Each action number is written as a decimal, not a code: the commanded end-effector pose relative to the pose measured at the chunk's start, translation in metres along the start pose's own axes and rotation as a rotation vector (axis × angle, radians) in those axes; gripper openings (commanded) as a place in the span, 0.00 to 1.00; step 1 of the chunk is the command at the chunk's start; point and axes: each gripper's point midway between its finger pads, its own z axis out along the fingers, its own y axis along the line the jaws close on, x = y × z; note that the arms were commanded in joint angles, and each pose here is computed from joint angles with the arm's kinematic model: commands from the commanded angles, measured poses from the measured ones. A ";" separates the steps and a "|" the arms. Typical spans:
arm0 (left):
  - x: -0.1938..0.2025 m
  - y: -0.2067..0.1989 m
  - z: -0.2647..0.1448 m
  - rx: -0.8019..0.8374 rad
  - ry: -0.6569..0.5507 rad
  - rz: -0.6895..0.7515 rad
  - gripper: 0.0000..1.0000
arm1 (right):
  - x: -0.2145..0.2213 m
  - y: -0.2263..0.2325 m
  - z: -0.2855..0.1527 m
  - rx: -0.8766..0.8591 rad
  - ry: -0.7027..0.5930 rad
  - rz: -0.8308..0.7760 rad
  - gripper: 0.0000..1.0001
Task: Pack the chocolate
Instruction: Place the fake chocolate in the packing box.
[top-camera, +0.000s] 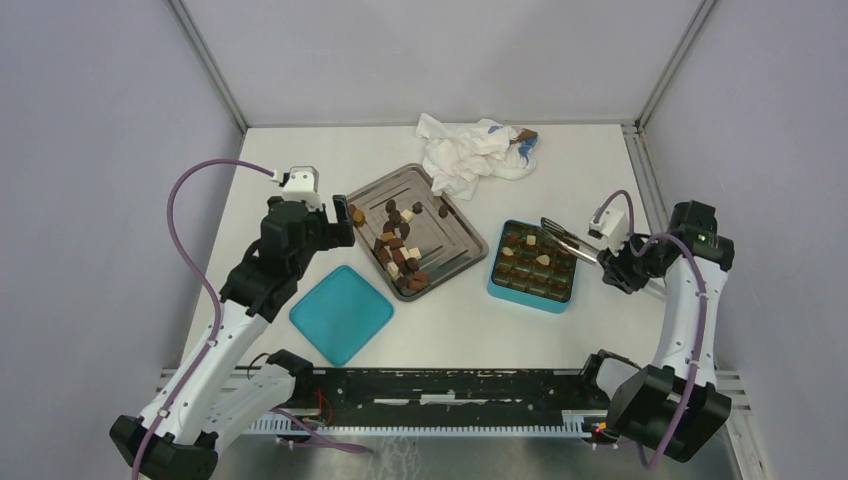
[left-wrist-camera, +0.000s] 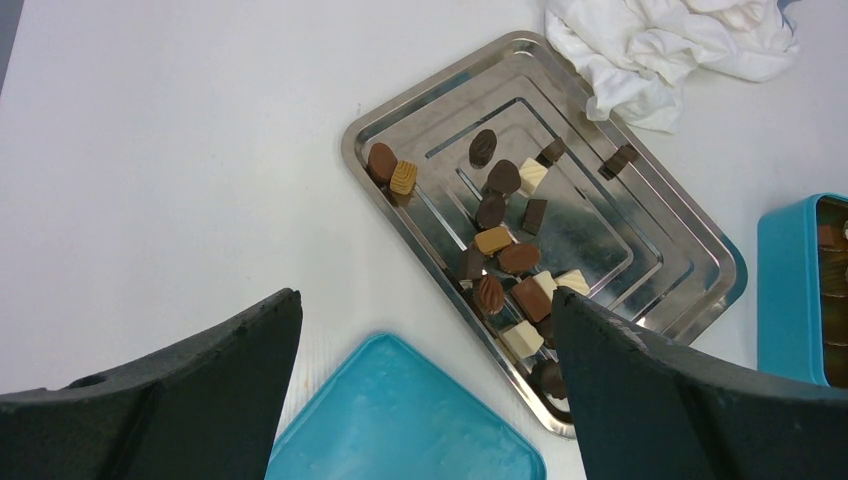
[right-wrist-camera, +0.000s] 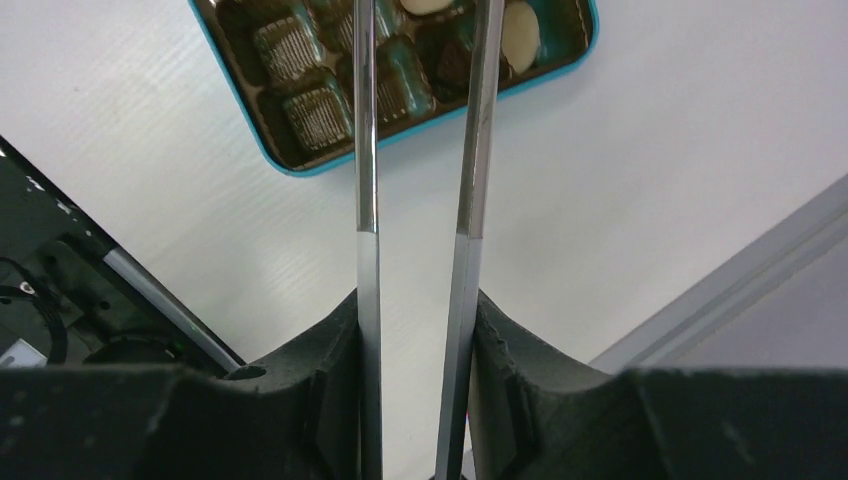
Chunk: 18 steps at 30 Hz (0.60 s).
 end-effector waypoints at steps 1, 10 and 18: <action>-0.009 0.001 0.000 0.010 -0.039 0.043 0.99 | -0.048 0.010 0.004 -0.083 -0.205 -0.076 0.40; -0.008 0.001 0.001 0.008 -0.037 0.042 0.99 | -0.105 0.026 0.047 -0.154 -0.240 -0.160 0.40; -0.008 0.001 0.001 0.007 -0.035 0.043 0.99 | -0.146 0.047 0.093 -0.188 -0.148 -0.294 0.39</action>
